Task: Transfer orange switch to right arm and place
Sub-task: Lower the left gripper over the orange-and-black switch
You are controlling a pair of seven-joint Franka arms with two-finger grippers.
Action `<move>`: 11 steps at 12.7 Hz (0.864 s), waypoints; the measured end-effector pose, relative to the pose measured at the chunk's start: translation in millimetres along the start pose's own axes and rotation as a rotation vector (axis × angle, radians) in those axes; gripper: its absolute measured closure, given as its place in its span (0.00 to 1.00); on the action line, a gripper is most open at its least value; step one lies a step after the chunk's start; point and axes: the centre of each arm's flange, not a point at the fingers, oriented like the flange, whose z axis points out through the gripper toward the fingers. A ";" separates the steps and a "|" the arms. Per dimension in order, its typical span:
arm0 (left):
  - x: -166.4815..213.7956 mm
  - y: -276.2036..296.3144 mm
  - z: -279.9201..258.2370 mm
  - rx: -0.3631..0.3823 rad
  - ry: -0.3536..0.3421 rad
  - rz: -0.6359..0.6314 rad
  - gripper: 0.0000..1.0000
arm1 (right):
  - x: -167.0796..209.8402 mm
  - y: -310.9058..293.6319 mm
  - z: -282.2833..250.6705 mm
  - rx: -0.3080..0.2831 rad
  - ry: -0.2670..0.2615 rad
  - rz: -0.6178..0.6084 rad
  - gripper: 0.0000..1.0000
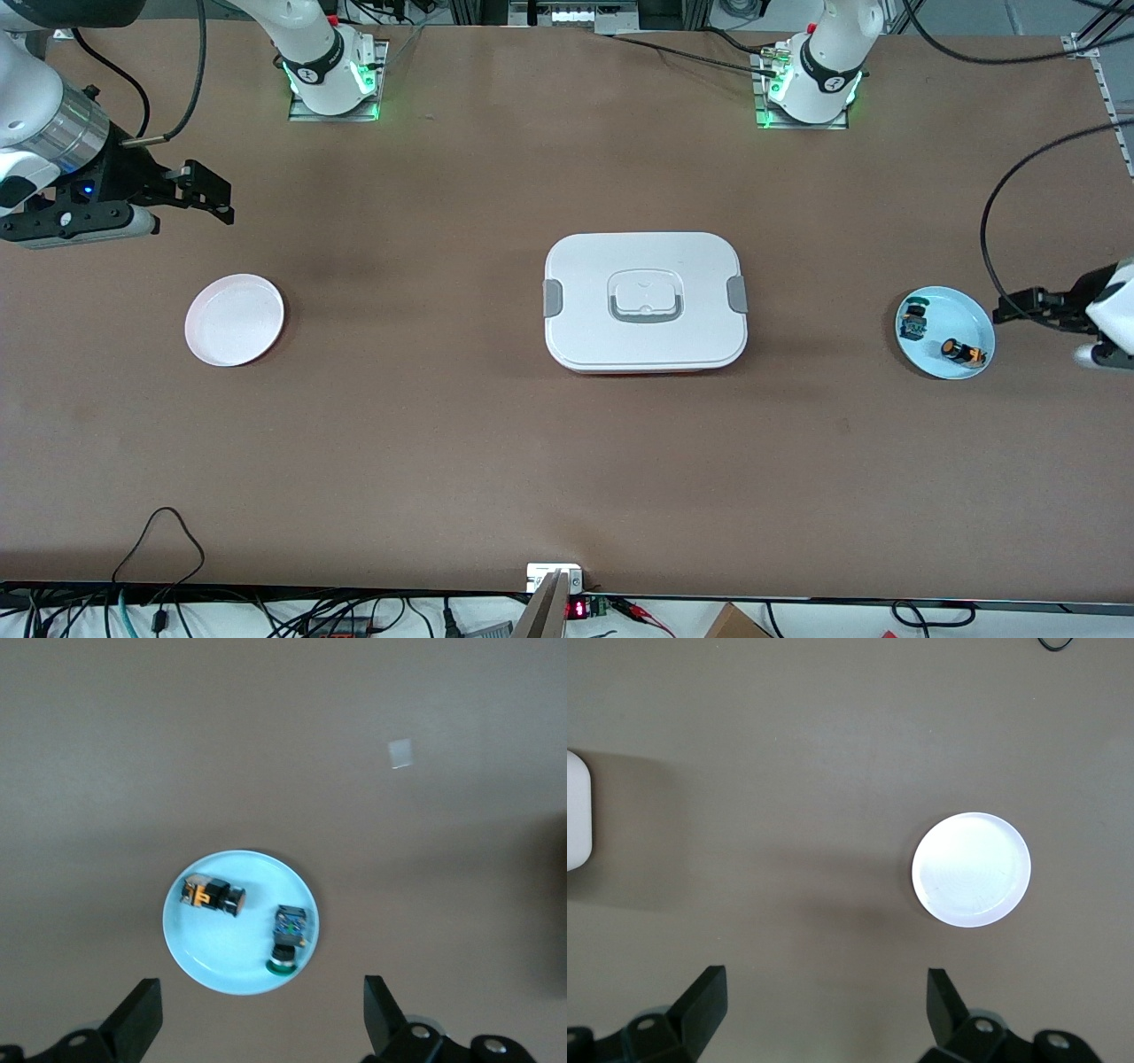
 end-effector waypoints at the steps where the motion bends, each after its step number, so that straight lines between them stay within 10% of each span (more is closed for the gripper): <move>1: 3.1 -12.5 20.3 -0.005 -0.012 0.024 0.00 | -0.1 0.0 0.1 0.000 -0.001 0.000 0.00; 11: 1.6 -86.1 153.2 -0.048 -0.069 0.125 0.00 | -3.6 -0.2 -3.8 0.001 -0.004 0.000 0.00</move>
